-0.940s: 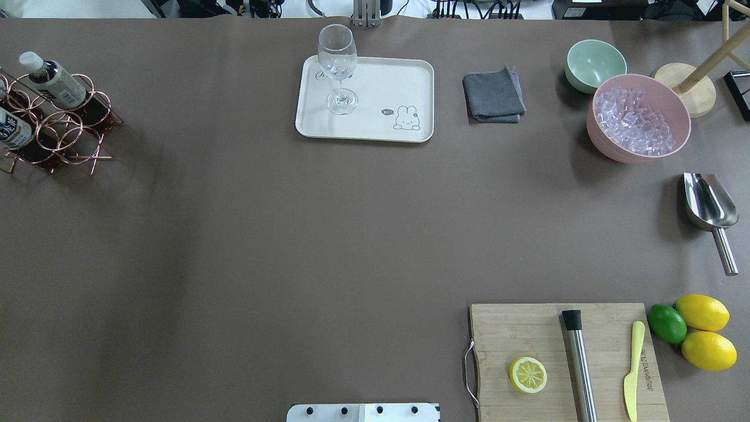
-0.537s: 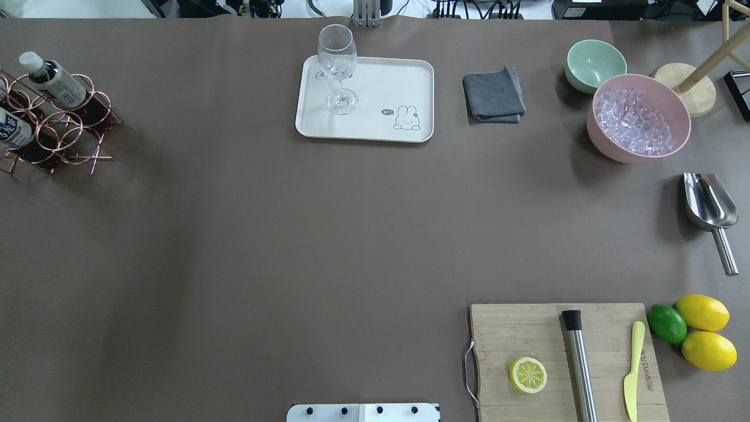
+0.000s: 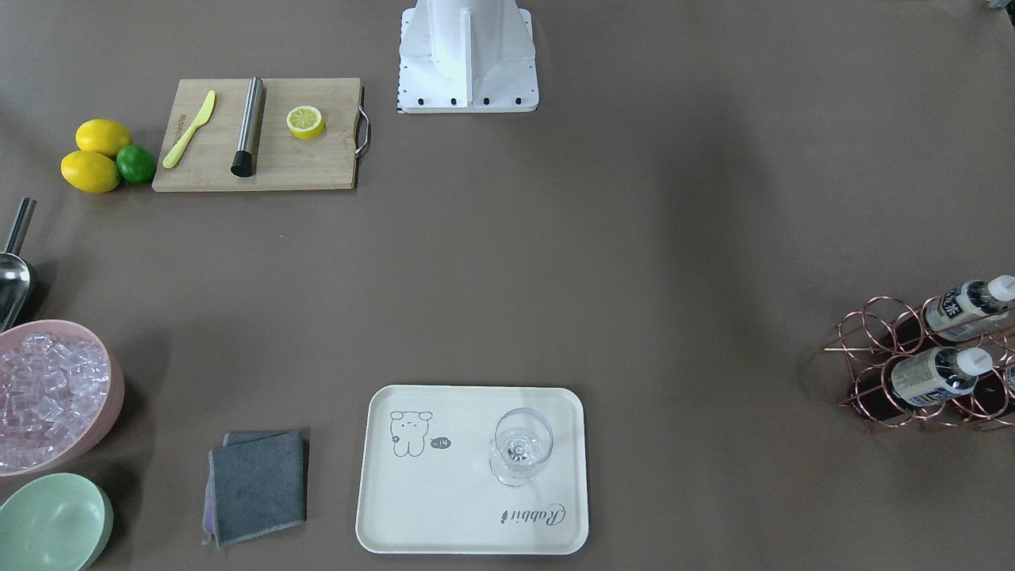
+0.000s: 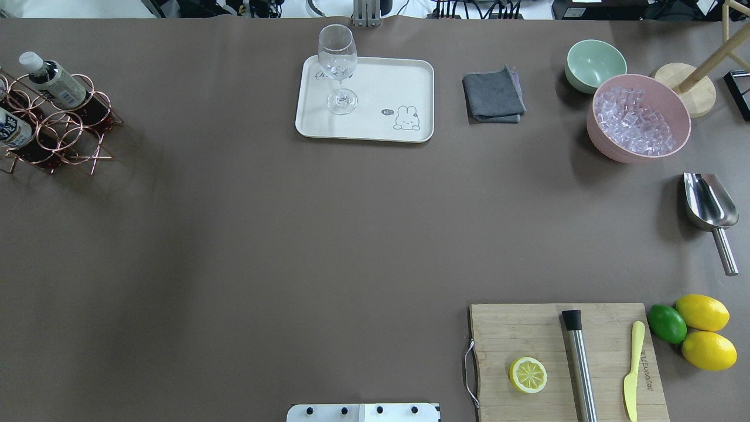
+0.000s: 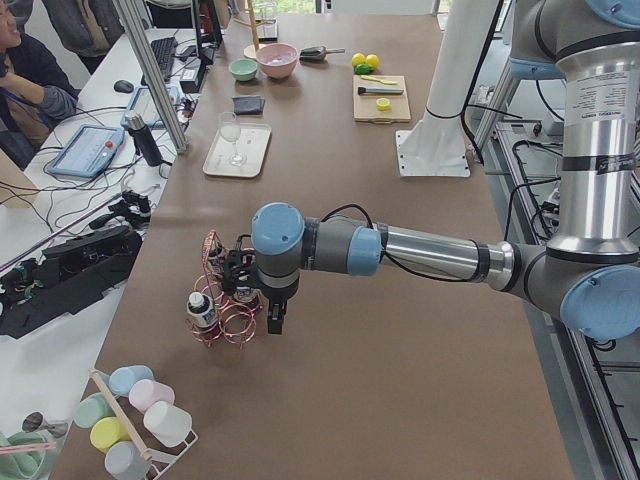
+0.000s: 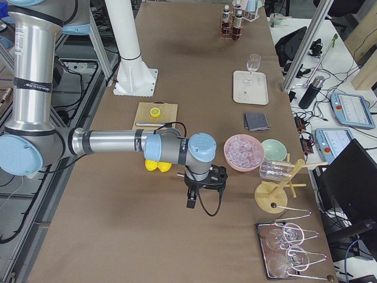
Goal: Take tea from basket to plate
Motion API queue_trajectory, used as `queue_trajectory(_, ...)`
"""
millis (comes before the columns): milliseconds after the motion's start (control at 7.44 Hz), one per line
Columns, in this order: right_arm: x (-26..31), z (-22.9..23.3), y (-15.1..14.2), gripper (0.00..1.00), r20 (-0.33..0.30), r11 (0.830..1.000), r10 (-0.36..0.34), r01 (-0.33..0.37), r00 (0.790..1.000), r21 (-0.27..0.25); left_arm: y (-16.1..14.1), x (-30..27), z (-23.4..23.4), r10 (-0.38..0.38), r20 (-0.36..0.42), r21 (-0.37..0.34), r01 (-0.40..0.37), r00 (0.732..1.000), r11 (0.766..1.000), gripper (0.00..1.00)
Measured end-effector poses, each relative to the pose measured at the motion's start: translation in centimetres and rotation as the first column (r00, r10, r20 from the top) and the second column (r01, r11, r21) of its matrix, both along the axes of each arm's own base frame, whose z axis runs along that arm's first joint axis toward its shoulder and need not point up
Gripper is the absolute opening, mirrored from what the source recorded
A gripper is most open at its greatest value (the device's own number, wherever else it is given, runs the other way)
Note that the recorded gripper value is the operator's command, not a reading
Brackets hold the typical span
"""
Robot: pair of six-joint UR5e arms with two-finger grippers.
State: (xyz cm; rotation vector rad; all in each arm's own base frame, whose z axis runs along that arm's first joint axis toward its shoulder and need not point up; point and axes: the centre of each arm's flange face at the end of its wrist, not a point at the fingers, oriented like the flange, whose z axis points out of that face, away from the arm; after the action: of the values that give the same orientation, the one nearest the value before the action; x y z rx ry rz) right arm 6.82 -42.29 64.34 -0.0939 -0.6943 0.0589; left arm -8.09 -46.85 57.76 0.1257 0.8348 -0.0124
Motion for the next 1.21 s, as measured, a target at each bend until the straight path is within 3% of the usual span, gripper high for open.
queue_trajectory(269, 0.0, 0.0, 0.0, 1.00, 0.000, 1.000, 0.001, -0.001, 1.000, 0.000, -0.3, -0.7, -1.0, -0.014, -0.005, 0.056, 0.014, 1.000, 0.998, 0.98)
queue_trajectory(940, 0.0, 0.1, 0.1, 1.00, -0.001, 1.000, 0.000, 0.000, 1.000, -0.001, -0.7, -1.0, -0.7, -0.020, -0.017, 0.010, 0.020, 1.000, 1.000, 0.98)
queue_trajectory(1075, 0.0, 0.1, 0.2, 1.00, -0.001, 1.000, -0.001, 0.001, 1.000, -0.002, -1.3, -1.1, -1.4, -0.012, -0.016, 0.022, 0.013, 1.000, 1.000, 0.98)
queue_trajectory(1209, -0.1, 0.0, 0.1, 1.00, -0.002, 1.000, -0.003, 0.003, 1.000, 0.000, -1.6, -1.1, -1.9, 0.035, -0.002, 0.084, -0.035, 0.999, 0.996, 0.98)
